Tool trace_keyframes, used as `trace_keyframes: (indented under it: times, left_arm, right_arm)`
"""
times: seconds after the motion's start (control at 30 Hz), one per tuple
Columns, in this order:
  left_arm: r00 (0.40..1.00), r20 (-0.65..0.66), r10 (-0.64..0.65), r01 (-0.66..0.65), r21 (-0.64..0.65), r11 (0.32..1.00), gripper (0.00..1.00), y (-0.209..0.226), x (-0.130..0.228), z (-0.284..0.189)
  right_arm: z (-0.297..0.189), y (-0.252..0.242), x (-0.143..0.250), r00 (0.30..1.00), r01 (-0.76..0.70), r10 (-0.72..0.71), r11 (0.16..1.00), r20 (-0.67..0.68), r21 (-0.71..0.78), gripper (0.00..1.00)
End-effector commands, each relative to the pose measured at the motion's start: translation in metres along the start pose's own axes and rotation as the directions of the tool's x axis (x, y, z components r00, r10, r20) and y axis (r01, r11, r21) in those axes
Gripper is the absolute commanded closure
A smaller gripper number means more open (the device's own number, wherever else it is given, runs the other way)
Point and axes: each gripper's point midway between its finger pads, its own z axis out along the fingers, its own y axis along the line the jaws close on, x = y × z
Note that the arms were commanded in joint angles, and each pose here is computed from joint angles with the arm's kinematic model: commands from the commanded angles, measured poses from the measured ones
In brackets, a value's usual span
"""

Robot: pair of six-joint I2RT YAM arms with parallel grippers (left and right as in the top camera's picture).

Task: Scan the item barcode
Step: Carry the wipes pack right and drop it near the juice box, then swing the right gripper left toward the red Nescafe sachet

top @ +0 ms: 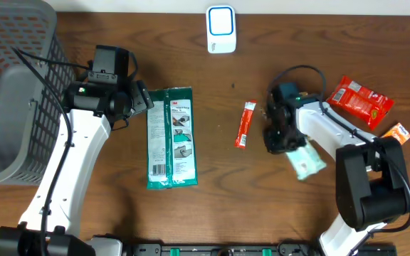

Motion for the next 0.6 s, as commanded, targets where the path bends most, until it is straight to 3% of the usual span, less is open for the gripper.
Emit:
trace_keyframes:
  times: [0.0, 0.13, 0.27, 0.57]
  left_arm:
    - [1.000, 0.006, 0.006, -0.006, -0.009, 1.000, 0.16, 0.002, -0.002, -0.001]
    - [1.000, 0.006, 0.006, -0.006, -0.009, 1.000, 0.16, 0.002, -0.002, -0.001]
    - [1.000, 0.006, 0.006, -0.006, -0.009, 1.000, 0.16, 0.002, -0.002, -0.001]
    - [1.000, 0.006, 0.006, -0.006, -0.009, 1.000, 0.16, 0.002, -0.002, -0.001]
  right_arm:
    - [0.004, -0.045, 0.027, 0.992, -0.084, 0.105, 0.962, -0.071, 0.258, 0.77]
    - [-0.004, -0.066, 0.044, 0.985, -0.074, 0.127, 0.926, -0.120, 0.370, 0.76]
    - [-0.014, -0.091, 0.043, 0.982, -0.119, 0.177, 0.862, -0.073, 0.493, 0.76]
    - [-0.017, -0.133, 0.035, 0.947, -0.288, 0.320, 0.804, 0.030, 0.520, 0.88]
